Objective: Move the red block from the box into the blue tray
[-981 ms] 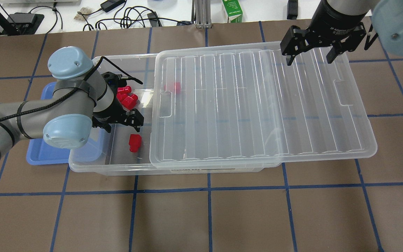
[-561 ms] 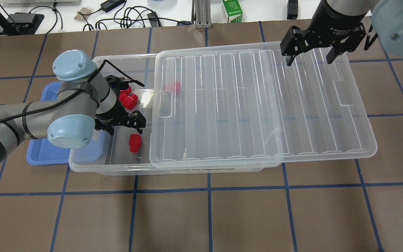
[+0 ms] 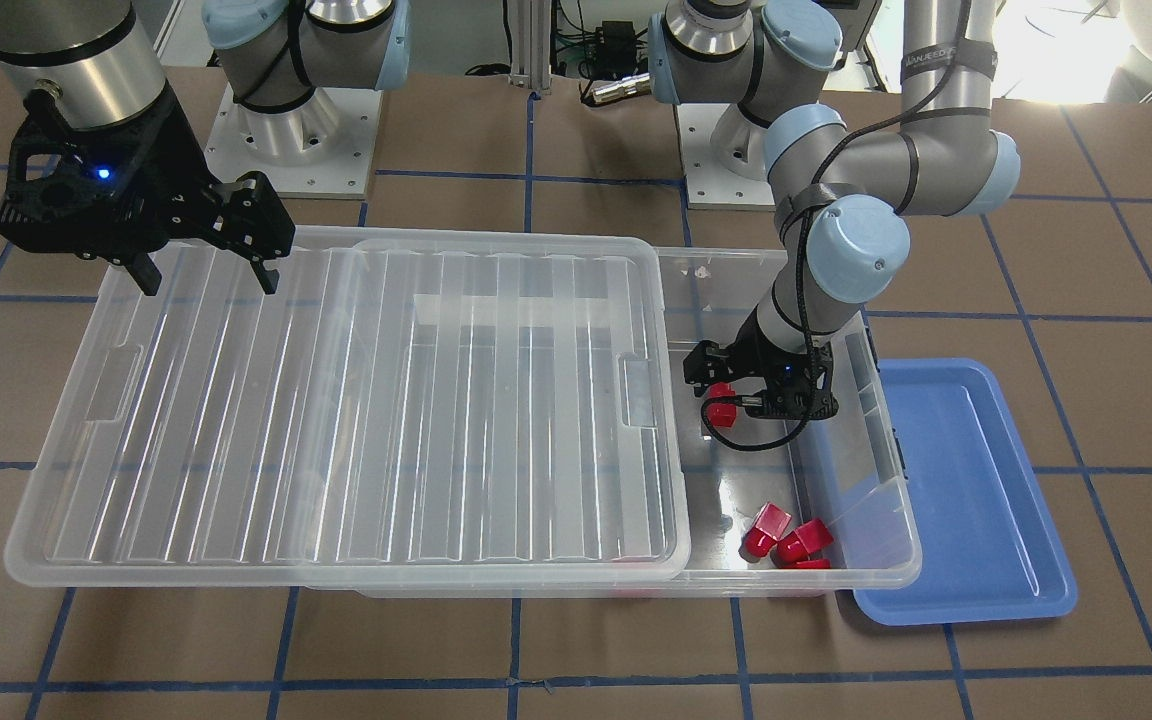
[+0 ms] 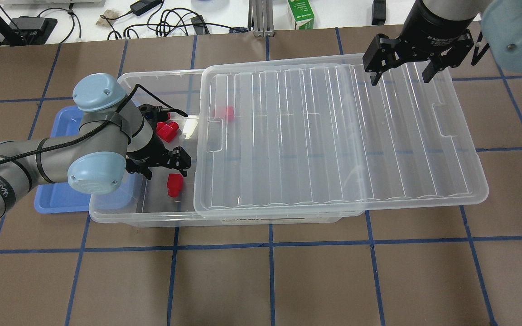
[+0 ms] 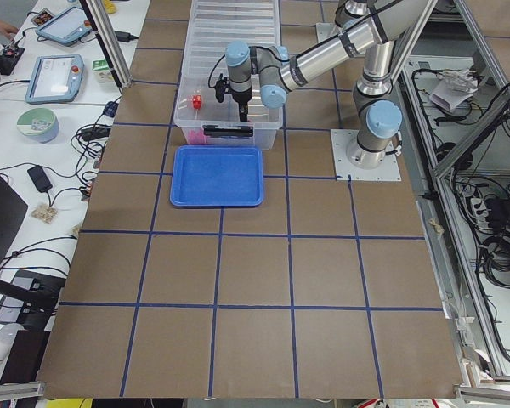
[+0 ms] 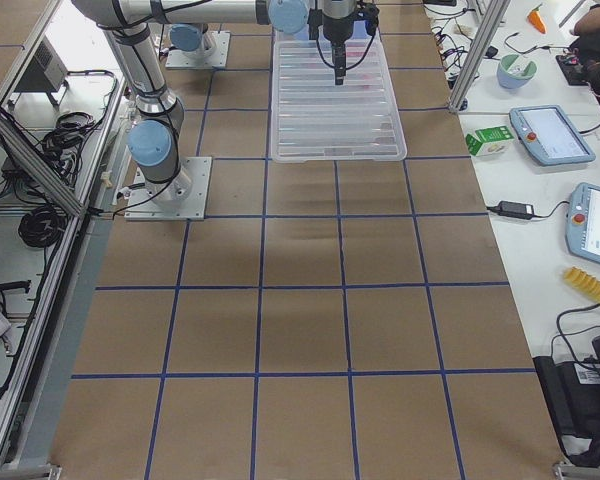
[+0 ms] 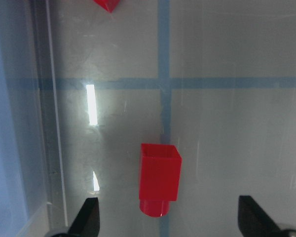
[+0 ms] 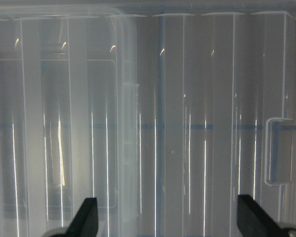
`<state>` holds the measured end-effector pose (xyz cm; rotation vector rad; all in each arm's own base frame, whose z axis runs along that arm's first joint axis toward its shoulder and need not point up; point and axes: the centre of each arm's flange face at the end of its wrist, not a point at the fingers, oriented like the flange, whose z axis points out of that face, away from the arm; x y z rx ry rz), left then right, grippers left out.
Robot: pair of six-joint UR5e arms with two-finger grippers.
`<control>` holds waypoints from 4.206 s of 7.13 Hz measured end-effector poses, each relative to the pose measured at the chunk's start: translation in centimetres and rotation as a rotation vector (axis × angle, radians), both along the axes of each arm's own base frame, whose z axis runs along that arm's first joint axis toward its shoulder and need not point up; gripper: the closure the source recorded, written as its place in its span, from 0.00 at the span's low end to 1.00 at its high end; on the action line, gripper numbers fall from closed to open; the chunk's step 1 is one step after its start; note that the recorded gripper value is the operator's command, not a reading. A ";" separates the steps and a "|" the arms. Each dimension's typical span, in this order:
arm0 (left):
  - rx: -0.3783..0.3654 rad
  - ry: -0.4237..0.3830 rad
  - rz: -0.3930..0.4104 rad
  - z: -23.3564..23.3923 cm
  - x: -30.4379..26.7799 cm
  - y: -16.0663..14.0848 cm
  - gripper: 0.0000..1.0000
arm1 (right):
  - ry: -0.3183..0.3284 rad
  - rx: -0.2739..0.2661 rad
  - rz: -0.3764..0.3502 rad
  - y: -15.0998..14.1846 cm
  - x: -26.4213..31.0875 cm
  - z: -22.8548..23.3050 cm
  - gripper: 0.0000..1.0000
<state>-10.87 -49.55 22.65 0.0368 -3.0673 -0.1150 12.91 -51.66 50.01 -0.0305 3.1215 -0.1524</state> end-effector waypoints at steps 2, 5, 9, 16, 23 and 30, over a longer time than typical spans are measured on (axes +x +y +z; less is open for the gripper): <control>0.007 0.001 0.007 -1.2 0.2 0.2 0.00 | 0.000 0.000 0.000 0.0 0.0 0.0 0.00; 0.010 0.001 0.008 -3.1 0.2 0.1 0.25 | 0.000 0.000 0.000 0.0 0.0 0.0 0.00; 0.016 0.002 0.000 -4.0 -0.1 0.3 0.95 | 0.000 0.000 0.000 0.0 0.0 0.0 0.00; -0.039 -0.011 0.013 11.9 1.5 -5.4 0.95 | 0.001 0.000 0.000 0.0 0.0 0.0 0.00; -0.050 0.007 -0.090 7.2 23.1 -7.5 0.95 | 0.014 -0.003 0.026 -0.7 -2.0 0.0 0.00; -0.092 -0.026 -0.072 1.3 26.1 -7.2 0.00 | 0.037 0.020 0.054 1.1 -26.7 -12.8 0.00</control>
